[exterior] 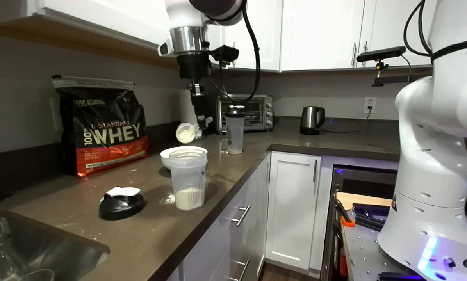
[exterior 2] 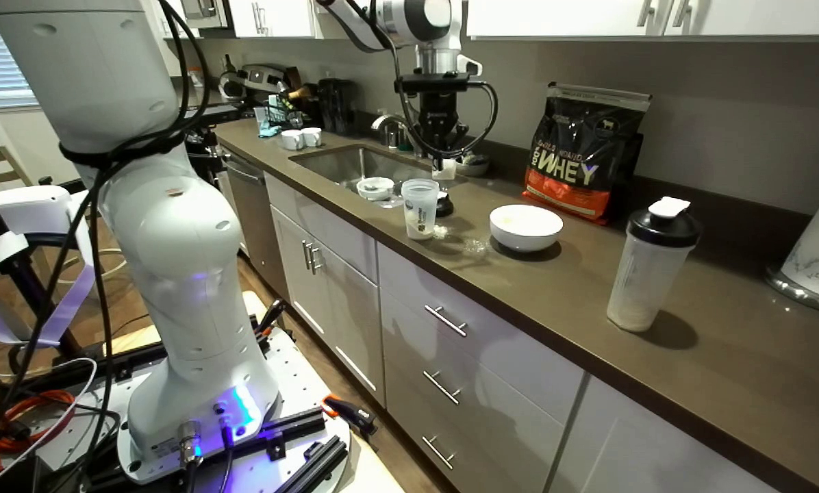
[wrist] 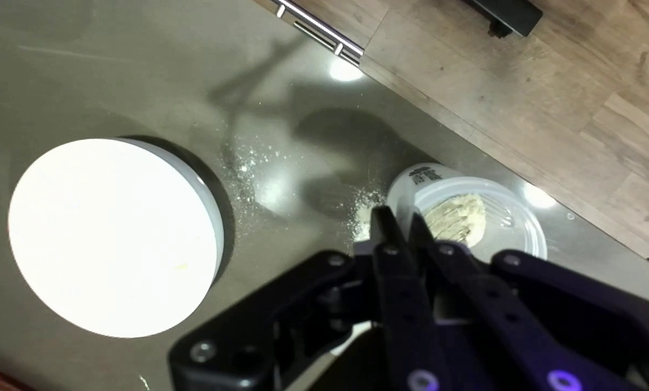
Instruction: Use the measuring spoon to transfer one spoon of contents from the bowl to the left cup
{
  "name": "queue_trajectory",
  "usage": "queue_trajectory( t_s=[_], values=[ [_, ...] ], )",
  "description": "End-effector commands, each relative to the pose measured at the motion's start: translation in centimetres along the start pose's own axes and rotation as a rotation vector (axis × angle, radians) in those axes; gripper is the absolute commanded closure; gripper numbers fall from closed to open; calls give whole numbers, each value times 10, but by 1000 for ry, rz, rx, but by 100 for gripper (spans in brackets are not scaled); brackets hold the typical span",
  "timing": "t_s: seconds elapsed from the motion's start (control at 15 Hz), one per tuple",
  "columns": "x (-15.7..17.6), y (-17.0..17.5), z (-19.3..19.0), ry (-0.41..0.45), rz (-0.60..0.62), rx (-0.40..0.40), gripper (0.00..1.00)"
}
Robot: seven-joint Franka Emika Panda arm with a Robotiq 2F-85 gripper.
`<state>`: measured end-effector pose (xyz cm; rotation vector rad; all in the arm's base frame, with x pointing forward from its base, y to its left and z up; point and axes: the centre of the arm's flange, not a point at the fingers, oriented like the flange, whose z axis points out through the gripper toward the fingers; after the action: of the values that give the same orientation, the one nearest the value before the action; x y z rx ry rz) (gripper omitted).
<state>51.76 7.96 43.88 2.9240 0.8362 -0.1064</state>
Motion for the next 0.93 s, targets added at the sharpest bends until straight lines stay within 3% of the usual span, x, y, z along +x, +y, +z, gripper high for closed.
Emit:
queue_trajectory(
  t_s=[0.0,0.87],
  values=[
    [-3,-9,2,27,-4,-37,99],
    [-15,-18,-1,65,-29,-78,99]
  ],
)
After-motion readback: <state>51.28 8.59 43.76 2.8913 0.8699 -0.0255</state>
